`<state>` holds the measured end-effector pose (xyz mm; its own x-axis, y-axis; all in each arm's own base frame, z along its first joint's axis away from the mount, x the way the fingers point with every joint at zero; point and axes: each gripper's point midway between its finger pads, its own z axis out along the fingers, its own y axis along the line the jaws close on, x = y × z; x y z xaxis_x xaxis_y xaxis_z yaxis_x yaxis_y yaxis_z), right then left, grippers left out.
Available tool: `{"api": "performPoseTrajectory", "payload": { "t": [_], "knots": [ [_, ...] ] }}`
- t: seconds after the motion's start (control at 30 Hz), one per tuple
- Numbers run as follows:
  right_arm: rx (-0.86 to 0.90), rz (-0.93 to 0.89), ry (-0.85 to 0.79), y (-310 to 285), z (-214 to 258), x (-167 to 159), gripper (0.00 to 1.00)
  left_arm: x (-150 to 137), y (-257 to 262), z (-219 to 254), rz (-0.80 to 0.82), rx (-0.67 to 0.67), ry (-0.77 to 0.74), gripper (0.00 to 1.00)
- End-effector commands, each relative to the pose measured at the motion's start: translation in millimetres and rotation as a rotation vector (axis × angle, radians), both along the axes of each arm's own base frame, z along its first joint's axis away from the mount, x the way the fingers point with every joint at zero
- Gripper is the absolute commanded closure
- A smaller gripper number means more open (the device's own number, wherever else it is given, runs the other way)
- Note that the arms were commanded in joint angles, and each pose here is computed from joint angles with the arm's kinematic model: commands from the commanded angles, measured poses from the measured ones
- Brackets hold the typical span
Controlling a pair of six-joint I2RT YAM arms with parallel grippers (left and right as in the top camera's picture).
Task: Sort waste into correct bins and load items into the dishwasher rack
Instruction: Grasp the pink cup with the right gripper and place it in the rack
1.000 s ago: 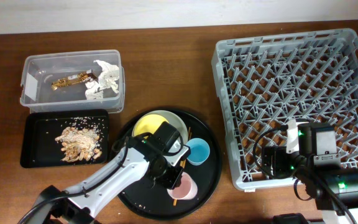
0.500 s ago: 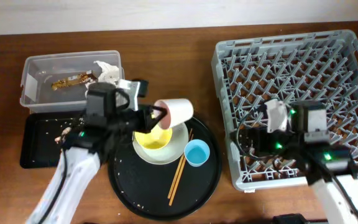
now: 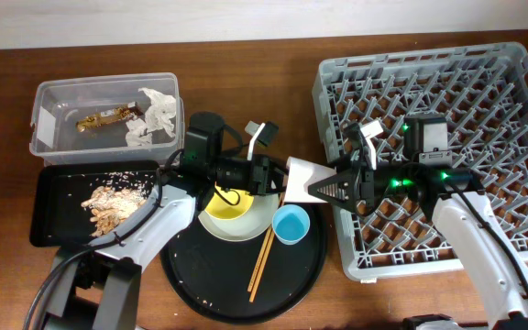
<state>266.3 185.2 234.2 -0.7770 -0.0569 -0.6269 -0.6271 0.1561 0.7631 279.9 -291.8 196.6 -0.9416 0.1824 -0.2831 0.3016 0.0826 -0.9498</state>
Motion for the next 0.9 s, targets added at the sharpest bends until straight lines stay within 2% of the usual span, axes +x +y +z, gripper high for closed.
{"api": "performPoseTrajectory", "payload": {
  "t": [0.0, 0.1, 0.33, 0.37, 0.43, 0.47, 0.5, 0.57, 0.63, 0.7, 0.8, 0.87],
  "knots": [
    [0.03, 0.028, 0.016, 2.2, 5.2, -4.6, 0.15, -0.1, -0.1, 3.7, -0.003, -0.006, -0.004, 1.0],
    [0.03, 0.028, 0.015, 2.2, 5.2, -4.6, 0.15, 6.3, -3.2, 22.3, 0.003, -0.053, -0.031, 1.0],
    [0.032, 0.026, -0.064, 2.4, 9.8, 2.5, 0.16, 1.6, -2.6, 24.1, -0.024, -0.062, -0.023, 1.0],
    [0.032, 0.027, -0.063, 2.5, 9.8, 2.4, 0.18, 1.7, -2.6, 24.0, -0.023, -0.062, -0.022, 1.0],
    [0.032, 0.027, -0.063, 2.5, 9.7, 2.4, 0.39, 2.5, -2.6, 23.7, -0.019, -0.061, -0.023, 1.0],
    [0.032, 0.026, -0.056, 2.5, 9.8, 2.3, 0.39, 3.2, -2.8, 23.5, -0.015, -0.059, -0.024, 0.99],
    [0.032, 0.026, -0.054, 2.5, 9.6, 2.2, 0.4, 3.3, -2.8, 23.5, -0.015, -0.06, -0.032, 0.81],
    [0.018, 0.015, -0.053, 2.1, 7.3, 4.0, 0.44, 5.1, -2.3, 15.5, -0.007, -0.05, -0.122, 0.6],
    [-0.092, -0.068, -0.031, -2.9, -12.6, 15.9, 0.46, 9.3, 4.5, -8.2, 0.039, 0.028, -0.114, 0.57],
    [-0.254, -0.189, 0.023, -19.3, -41.9, 29.1, 0.47, 24.0, 36.8, -26.1, 0.112, 0.085, -0.1, 0.58],
    [-0.359, -0.347, 0.063, -59.8, -44.6, 38.5, 0.49, 45.8, 91.8, -43.2, 0.27, 0.201, -0.105, 0.58],
    [-0.471, -0.468, 0.106, -92.4, -38.0, 39.1, 0.49, 50.5, 131.8, -49.8, 0.382, 0.333, -0.126, 0.58]
  ]
}}
